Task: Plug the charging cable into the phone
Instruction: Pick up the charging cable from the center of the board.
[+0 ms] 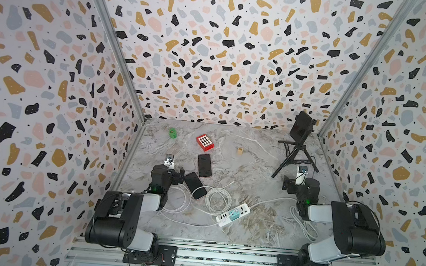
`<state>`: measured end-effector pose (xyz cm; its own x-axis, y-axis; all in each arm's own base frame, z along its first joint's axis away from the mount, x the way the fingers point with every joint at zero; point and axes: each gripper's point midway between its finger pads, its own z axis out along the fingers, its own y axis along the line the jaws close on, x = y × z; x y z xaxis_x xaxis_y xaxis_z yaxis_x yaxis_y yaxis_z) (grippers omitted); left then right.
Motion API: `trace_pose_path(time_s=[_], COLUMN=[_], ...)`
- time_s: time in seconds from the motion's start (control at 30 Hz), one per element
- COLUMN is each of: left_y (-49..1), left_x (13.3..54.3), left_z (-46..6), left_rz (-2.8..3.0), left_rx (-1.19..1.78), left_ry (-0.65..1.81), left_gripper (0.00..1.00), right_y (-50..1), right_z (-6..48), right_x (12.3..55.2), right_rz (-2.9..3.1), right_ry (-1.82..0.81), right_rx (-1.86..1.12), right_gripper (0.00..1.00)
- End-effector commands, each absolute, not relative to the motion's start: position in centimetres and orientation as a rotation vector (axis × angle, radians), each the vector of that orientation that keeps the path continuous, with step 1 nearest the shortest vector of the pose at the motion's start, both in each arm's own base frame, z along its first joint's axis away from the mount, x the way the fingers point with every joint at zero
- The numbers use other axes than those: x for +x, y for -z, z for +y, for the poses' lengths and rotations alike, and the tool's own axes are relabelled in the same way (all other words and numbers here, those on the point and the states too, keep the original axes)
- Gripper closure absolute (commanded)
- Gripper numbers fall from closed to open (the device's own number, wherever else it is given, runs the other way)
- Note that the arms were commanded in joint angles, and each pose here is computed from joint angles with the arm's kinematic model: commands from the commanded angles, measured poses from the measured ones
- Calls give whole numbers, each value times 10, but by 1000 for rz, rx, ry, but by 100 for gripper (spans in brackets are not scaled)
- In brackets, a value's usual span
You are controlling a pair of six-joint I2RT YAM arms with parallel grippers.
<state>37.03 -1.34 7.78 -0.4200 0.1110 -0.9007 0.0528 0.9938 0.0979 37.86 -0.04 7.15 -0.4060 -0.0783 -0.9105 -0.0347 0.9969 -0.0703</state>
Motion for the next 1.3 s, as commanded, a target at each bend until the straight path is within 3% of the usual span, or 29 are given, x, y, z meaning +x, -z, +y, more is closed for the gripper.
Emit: trace_pose_path(time_s=[0.0, 0.7, 0.8, 0.93, 1.1, 1.27], left_y=[-98, -98, -106, -132, -190, -231], left_x=[380, 381, 386, 402, 409, 393], left_z=[-14, -13, -18, -23, -20, -18], left_rz=[1934, 1948, 1998, 2120, 2183, 2282], left_rx=[98, 94, 129, 171, 172, 93], left_ry=[-57, -63, -44, -25, -47, -11], left_gripper=[0, 0, 0, 0, 0, 0], right_y=[-83, -94, -122, -195, -238, -271], right_z=[0, 0, -2, -18, -59, -23], right_x=[386, 382, 378, 370, 319, 317], right_rz=[1963, 1937, 1968, 1963, 1928, 1909], right_ry=[54, 52, 58, 79, 76, -113], right_rx=[-86, -80, -61, 108, 665, 442], right_gripper=[0, 0, 0, 0, 0, 0])
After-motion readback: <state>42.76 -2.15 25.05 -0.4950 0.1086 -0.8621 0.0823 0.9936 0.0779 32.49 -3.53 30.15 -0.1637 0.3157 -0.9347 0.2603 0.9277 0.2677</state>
